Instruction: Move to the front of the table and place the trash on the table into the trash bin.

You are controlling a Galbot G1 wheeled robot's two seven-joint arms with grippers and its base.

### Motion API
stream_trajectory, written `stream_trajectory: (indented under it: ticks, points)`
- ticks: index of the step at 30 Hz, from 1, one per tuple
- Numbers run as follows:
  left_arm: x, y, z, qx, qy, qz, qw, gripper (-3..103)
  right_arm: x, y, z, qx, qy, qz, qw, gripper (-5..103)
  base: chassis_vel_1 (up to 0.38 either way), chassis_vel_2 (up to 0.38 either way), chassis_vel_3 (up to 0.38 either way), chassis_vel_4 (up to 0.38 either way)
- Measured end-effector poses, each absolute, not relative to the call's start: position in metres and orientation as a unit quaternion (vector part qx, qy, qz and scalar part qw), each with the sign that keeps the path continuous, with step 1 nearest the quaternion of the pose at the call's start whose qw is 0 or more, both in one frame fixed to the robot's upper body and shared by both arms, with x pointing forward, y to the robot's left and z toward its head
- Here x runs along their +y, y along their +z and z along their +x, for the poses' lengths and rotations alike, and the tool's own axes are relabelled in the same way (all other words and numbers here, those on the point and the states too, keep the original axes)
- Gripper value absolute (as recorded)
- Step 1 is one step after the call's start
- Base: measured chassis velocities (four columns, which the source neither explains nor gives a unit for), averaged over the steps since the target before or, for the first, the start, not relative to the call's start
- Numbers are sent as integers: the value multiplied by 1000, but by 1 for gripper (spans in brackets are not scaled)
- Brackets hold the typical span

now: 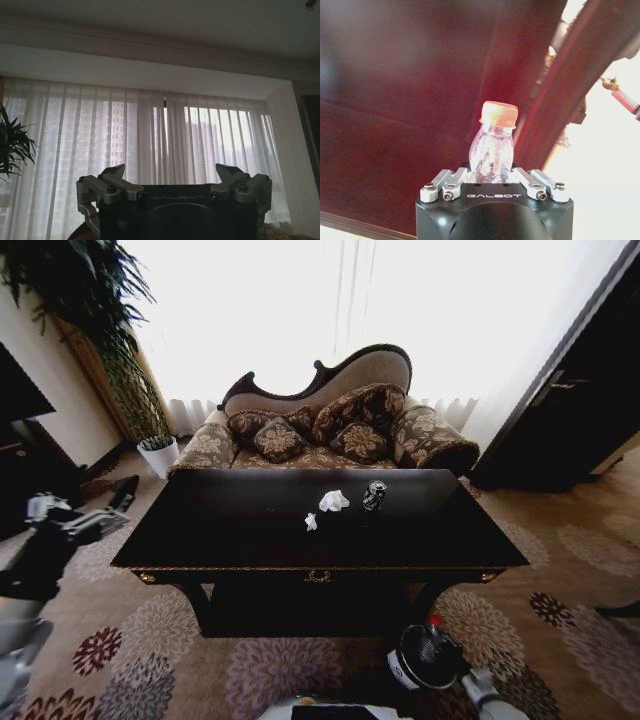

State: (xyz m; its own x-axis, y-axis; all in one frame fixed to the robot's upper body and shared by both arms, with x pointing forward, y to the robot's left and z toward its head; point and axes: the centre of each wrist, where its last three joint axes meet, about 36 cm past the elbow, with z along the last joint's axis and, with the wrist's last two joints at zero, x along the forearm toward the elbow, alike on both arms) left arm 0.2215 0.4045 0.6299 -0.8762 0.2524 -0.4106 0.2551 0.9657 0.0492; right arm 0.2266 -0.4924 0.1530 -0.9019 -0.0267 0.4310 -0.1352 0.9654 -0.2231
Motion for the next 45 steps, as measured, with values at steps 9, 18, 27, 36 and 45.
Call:
stream_trajectory:
  ticks: [9, 18, 27, 36, 45]
  points:
    - [405, 633, 214, 970, 0, 126, 208, 100, -502, 142, 247, -963, 89, -44, 250, 27, 0, 0, 0, 0]
    - [403, 630, 216, 970, -4, 126, 206, 100, -480, 137, 243, -961, 54, -52, 265, 27, 0, 0, 0, 0]
    - [404, 629, 217, 970, -6, 127, 205, 100, -478, 138, 242, -965, 55, -23, 257, 44, 0, 0, 0, 0]
    - [403, 627, 220, 970, -8, 131, 205, 100, -478, 141, 243, -966, 55, -25, 251, 76, 0, 0, 0, 0]
    - [401, 624, 221, 970, -12, 131, 204, 100, -472, 143, 241, -968, 49, -25, 245, 100, 0, 0, 0, 0]
